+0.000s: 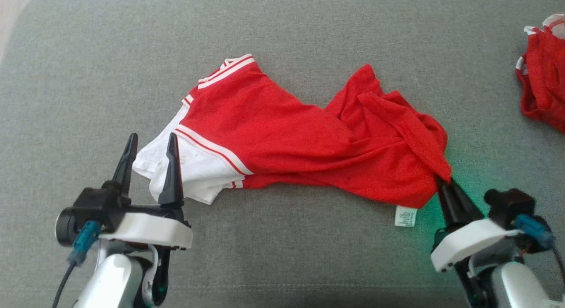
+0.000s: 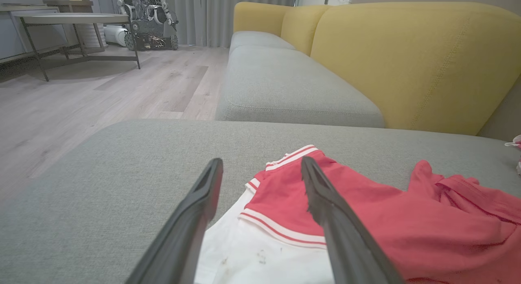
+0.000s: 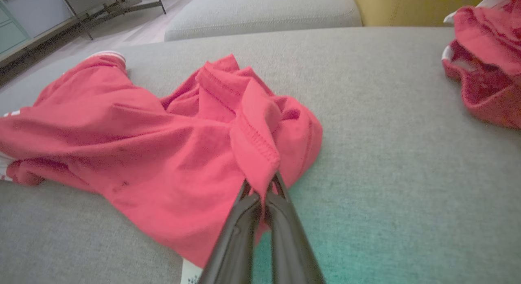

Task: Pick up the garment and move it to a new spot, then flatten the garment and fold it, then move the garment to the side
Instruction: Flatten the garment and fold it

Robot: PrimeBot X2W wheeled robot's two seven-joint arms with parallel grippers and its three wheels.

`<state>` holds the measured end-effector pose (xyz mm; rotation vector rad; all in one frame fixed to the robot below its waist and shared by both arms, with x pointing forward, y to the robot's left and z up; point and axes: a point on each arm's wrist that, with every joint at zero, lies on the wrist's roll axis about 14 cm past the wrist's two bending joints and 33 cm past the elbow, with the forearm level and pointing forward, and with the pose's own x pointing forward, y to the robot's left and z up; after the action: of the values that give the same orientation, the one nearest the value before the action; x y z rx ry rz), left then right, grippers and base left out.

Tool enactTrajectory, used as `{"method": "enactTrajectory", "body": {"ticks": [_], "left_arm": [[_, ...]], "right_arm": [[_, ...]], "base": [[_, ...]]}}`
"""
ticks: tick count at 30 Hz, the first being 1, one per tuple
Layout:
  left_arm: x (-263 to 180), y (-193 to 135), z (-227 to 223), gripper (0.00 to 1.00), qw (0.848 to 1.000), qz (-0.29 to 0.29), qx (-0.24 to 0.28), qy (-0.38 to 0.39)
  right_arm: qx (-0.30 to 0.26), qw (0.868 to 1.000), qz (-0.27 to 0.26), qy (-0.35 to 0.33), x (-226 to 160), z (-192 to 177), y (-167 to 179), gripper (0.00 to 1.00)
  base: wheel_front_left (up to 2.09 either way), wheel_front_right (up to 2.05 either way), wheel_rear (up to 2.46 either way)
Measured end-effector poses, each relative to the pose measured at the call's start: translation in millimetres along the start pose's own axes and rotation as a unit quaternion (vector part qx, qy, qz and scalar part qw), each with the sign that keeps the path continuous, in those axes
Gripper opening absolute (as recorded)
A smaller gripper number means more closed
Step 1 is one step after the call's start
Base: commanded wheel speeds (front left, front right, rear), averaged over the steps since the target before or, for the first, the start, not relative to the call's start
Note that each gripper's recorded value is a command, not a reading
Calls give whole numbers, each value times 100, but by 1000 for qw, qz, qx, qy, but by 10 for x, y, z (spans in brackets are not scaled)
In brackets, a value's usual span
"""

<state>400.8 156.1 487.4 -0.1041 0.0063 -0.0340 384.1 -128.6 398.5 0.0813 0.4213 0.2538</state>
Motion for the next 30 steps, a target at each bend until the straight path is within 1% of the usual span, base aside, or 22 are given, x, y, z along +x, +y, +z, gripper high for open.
{"method": "enactTrajectory", "body": {"ticks": [3, 8, 10, 14, 18, 22, 28, 29, 30], "left_arm": [[9, -22, 4, 100, 1000, -1, -3, -2], [22, -45, -2, 100, 1000, -5, -5, -2], [28, -42, 1, 100, 1000, -6, -4, -4], [74, -12, 24, 100, 1000, 1, -9, -9], [83, -6, -6, 100, 1000, -1, -8, -5], [108, 6, -93, 100, 1000, 2, -13, 6], [186, -25, -121, 100, 1000, -4, -11, 7], [207, -40, -107, 100, 1000, -8, -11, 4], [223, -47, -94, 100, 1000, -10, -10, 1]], "right_arm": [[0, 1000, -7, -24, -5, 150, -54, 0], [-17, 997, -22, -71, 23, 533, -209, 0], [-19, 996, -26, -84, 56, 659, -252, 0], [-12, 996, -20, -90, 182, 798, -250, 0], [-1, 997, -4, -72, 389, 770, -179, 0], [18, 999, 6, -28, 663, 558, -149, 0], [44, 999, 8, -14, 932, 471, -150, 0], [49, 999, 7, -15, 957, 470, -158, 13], [52, 999, 5, -14, 974, 463, -171, 39]], "base": [[0, 0, 0], [0, 0, 0], [0, 0, 0], [0, 0, 0], [0, 0, 0], [0, 0, 0], [0, 0, 0], [0, 0, 0], [0, 0, 0]]}}
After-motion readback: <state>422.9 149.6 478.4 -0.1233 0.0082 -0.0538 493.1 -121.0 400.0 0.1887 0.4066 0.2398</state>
